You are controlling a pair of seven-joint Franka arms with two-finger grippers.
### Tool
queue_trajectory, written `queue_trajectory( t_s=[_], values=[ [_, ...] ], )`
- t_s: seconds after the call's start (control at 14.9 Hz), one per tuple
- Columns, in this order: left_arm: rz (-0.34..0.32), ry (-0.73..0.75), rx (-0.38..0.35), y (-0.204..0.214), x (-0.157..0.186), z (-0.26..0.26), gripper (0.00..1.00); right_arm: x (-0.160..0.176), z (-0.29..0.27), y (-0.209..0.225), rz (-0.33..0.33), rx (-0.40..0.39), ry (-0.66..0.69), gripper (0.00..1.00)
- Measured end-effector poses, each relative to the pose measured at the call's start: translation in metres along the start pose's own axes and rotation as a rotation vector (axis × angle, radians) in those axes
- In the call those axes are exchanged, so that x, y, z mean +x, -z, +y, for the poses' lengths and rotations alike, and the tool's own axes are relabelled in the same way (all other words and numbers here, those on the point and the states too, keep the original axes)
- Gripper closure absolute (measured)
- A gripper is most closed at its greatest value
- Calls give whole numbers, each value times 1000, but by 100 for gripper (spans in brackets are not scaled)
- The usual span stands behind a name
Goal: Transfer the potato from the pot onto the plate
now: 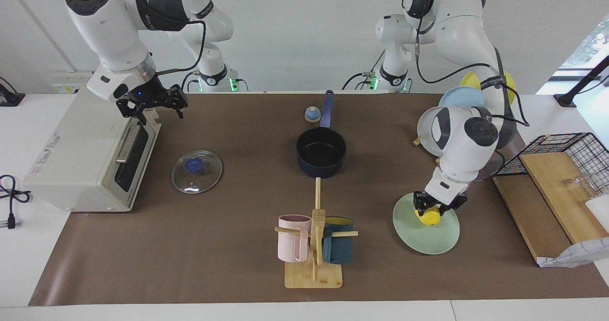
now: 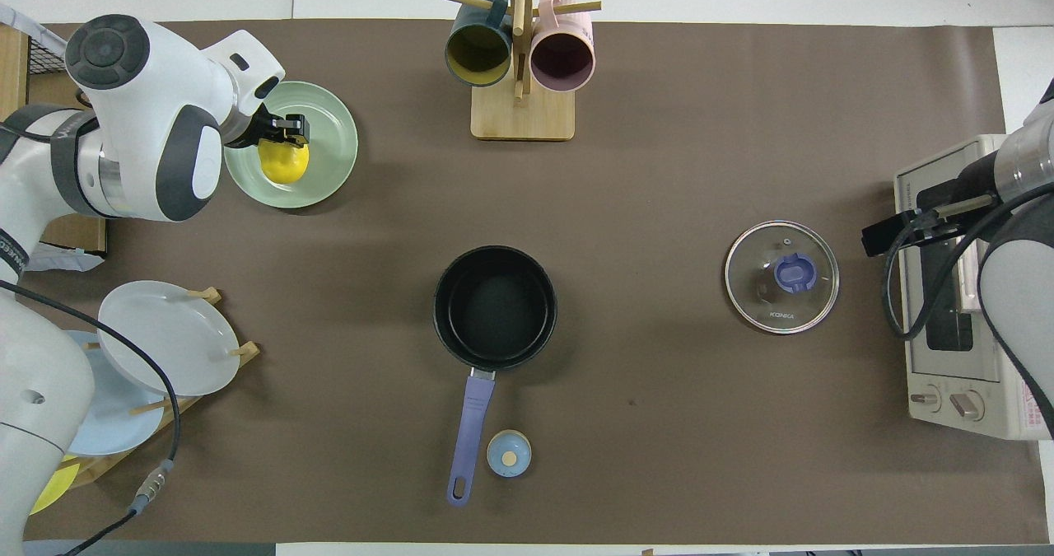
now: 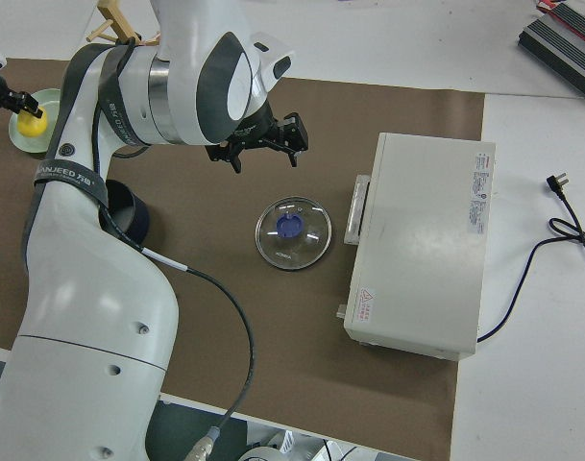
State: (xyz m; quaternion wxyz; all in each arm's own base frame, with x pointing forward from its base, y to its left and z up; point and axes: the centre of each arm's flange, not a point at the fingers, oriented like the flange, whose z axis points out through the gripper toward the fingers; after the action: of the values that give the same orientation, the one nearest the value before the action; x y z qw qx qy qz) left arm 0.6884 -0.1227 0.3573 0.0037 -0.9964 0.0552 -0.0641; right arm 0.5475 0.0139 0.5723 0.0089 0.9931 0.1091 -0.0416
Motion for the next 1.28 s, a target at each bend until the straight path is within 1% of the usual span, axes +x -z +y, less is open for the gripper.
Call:
queue_trajectory(
  t_s=[0.34, 0.47, 0.54, 0.67, 0.74, 0.81, 0.88, 1.01, 1.21, 1.28],
  values=[
    [2, -9, -1, -16, -5, 0, 41, -3, 0, 2, -20, 4, -3, 0],
    [3, -11, 0, -16, -4, -1, 41, -4, 3, 6, -14, 3, -16, 0],
    [4, -10, 0, -16, -4, -3, 35, -4, 6, 8, -11, 3, -30, 0],
    [9, 0, 2, -11, -2, -10, 18, -3, 8, 6, -29, 6, -37, 0],
    [10, 11, 4, -3, 1, -17, 3, -1, 8, 2, -46, 9, -36, 0],
    [5, 24, 6, 13, 4, -26, 0, 4, 8, 0, -54, 10, -36, 0],
    [-5, 42, 5, 36, 6, -35, 0, 9, 10, 0, -53, 9, -37, 0],
    [-21, 72, -3, 100, 0, -49, 0, 11, 11, 6, -46, 8, -38, 0],
    [-33, 88, -1, 196, -32, -53, 0, 6, 7, 14, -34, 6, -34, 0],
    [-39, 91, 2, 222, -44, -54, 0, 4, 7, 14, -38, 7, -34, 0]
  ],
)
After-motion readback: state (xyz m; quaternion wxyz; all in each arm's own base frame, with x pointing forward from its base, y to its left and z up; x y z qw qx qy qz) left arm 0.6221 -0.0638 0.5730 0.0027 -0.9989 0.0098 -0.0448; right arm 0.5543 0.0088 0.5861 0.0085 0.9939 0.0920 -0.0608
